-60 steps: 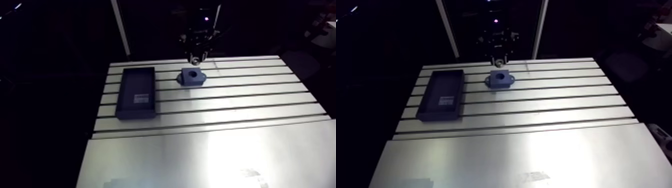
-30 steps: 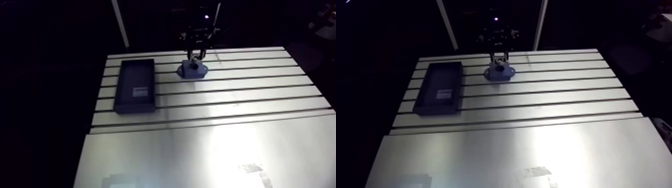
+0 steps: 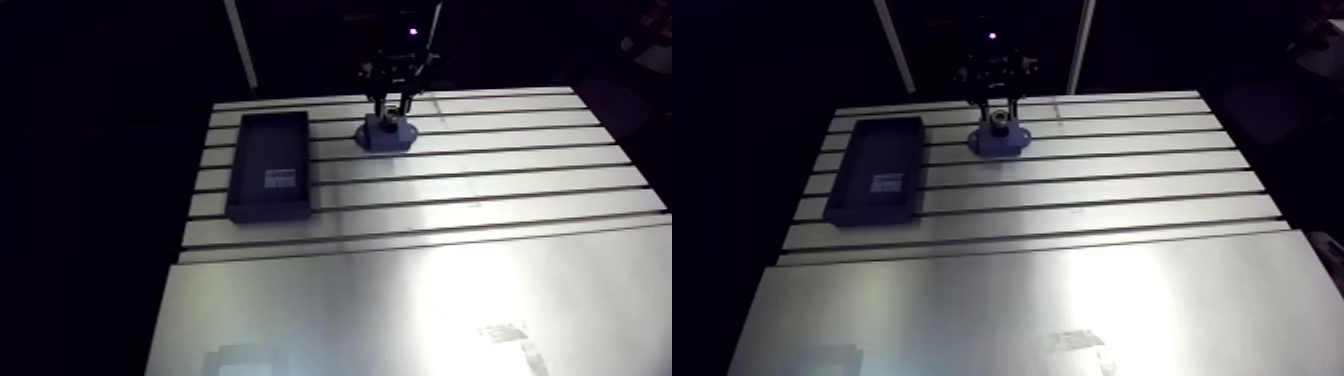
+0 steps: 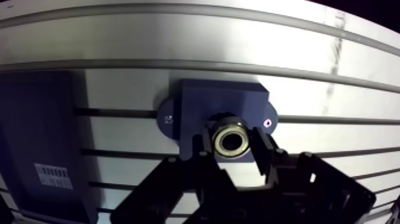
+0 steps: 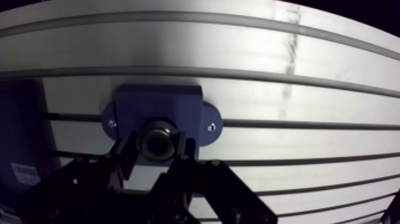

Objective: Pick up the bearing and press it into the housing until flush.

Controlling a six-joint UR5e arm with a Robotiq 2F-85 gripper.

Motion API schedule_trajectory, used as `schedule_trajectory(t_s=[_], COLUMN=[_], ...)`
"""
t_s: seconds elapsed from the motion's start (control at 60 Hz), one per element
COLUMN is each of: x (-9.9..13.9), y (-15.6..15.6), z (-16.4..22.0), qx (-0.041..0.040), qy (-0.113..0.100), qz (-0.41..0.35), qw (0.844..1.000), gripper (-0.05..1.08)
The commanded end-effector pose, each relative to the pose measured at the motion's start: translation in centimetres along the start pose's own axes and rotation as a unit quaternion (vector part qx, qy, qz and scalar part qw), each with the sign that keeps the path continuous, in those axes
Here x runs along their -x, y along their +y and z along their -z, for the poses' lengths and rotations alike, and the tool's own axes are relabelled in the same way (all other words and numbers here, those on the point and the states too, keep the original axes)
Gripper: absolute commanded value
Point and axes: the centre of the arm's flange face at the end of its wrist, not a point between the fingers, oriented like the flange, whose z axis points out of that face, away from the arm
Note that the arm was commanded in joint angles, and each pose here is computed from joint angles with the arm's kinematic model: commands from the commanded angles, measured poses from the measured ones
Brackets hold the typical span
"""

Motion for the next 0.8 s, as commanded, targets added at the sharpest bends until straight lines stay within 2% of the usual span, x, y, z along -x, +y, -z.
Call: schedule_trajectory(t_s=[0.017, 0.8], x=[-0.03, -0.02], y=[-0.07, -0.30], z=[-0.40, -1.35], qx=[-0.0002, -0.0005], qy=[-0.001, -0.008], qz=[0.001, 0.002], qw=[1.000, 1.000], gripper=[0.69, 0.69])
